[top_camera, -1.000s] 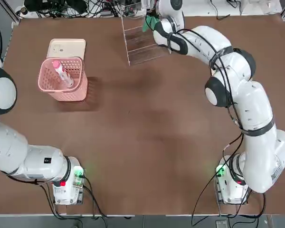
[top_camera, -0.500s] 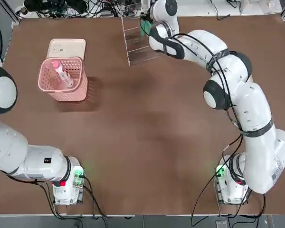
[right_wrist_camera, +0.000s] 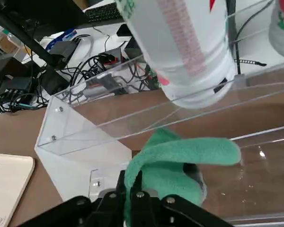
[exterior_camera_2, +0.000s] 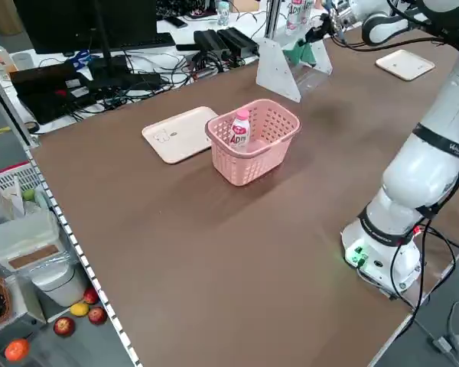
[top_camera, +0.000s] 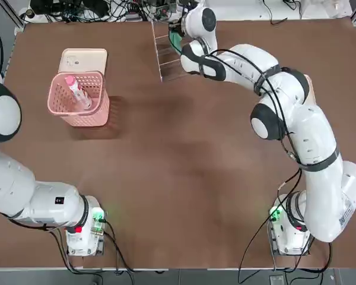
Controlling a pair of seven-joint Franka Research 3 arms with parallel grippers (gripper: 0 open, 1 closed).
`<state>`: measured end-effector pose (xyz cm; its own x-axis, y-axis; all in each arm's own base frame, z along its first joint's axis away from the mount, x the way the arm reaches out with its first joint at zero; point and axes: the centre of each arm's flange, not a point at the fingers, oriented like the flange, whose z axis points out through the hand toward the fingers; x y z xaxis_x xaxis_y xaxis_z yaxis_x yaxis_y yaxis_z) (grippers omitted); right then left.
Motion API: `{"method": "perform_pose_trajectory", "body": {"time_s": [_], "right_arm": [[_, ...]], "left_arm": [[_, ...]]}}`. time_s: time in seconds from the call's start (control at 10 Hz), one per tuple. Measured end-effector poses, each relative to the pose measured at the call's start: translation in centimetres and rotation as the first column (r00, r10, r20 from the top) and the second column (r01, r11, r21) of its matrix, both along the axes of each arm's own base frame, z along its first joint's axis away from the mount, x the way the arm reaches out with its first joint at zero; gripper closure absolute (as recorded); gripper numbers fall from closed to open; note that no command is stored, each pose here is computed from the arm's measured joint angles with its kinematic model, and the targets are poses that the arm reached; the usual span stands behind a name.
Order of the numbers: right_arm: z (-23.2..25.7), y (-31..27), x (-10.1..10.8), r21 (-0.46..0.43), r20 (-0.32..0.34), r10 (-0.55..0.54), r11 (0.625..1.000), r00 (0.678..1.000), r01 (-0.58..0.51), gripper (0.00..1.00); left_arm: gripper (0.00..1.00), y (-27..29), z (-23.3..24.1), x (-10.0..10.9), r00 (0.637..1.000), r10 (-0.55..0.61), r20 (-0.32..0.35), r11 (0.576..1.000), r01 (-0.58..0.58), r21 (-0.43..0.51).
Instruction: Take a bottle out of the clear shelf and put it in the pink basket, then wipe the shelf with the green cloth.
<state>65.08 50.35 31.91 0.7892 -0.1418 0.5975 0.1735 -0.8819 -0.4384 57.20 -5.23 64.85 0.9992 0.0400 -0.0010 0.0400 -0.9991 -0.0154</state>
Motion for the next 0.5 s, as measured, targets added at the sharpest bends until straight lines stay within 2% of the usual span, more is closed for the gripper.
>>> {"method": "perform_pose_trajectory", "body": {"time_s": [0.3,0.5], "right_arm": [[-0.22,-1.13,0.85,-0.008,0.0,-0.013,1.0,1.0,0.013,0.95],[-0.77,-0.64,0.47,0.0,-0.015,-0.016,1.0,1.0,0.016,0.95]], "left_arm": [[0.0,0.01,0.01,0.02,1.0,0.0,0.002,1.0,0.0,0.0],[0.0,0.04,0.01,0.03,1.0,0.001,0.002,1.0,-0.001,0.0]]}}
